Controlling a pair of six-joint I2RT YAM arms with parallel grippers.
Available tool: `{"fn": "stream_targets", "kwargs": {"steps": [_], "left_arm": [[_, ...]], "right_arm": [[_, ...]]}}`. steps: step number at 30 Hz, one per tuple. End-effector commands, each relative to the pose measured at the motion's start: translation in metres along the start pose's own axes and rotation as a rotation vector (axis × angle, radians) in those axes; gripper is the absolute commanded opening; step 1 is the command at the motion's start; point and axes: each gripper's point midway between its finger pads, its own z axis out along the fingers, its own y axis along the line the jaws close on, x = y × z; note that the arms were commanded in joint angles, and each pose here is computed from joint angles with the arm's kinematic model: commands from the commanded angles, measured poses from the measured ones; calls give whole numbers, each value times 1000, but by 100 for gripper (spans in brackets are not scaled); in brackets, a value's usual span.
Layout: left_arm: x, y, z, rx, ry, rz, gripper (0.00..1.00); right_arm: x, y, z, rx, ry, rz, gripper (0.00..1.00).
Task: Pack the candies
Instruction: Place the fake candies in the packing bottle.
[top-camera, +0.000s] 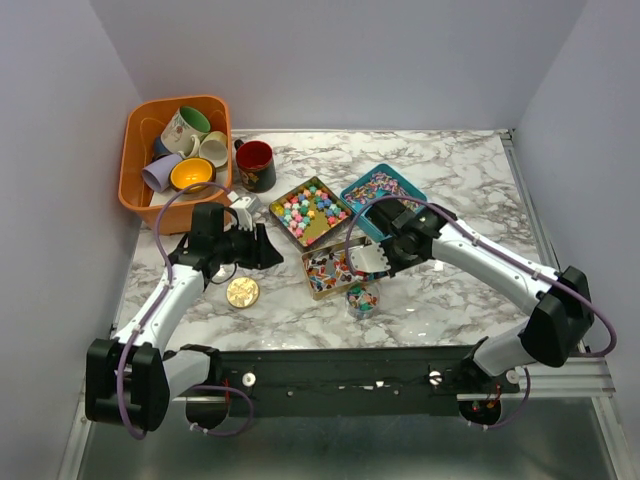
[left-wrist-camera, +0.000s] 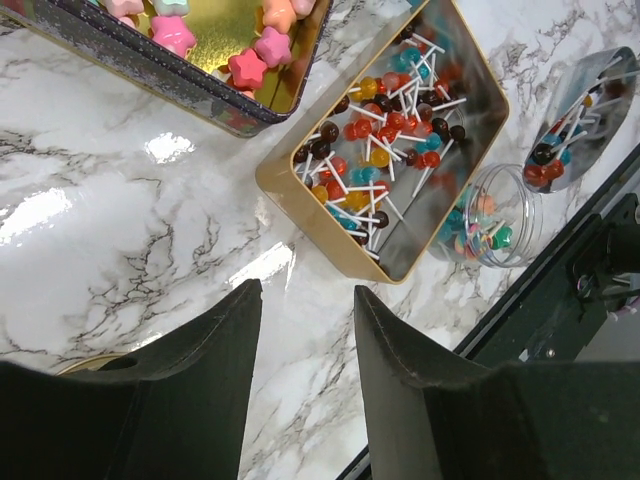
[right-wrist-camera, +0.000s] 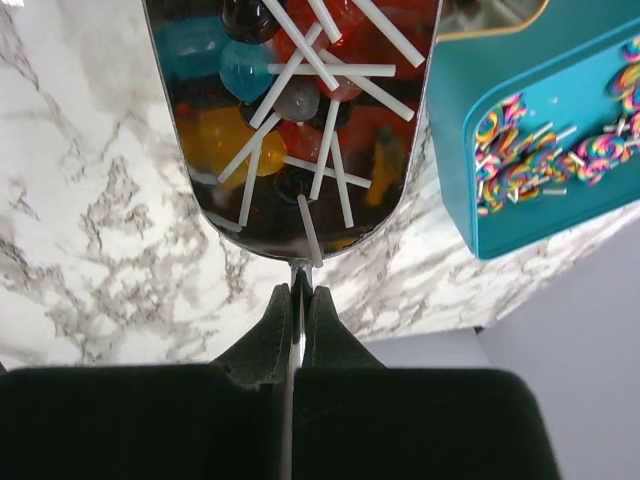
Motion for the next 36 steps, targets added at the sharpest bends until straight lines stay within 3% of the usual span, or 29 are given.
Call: {"fn": "stream_targets", "kwargs": {"steps": [1, 24, 36], "left_arm": [[-16, 3, 2, -9, -44, 25, 52], [-18, 8, 2, -17, -83, 42, 53], [-19, 9, -2, -26, -108, 49, 55]], "right_arm": [[23, 9, -20, 13, 141, -63, 1], [14, 28, -30, -54, 330, -123, 1], [13, 30, -35, -63, 353, -123, 1]]}}
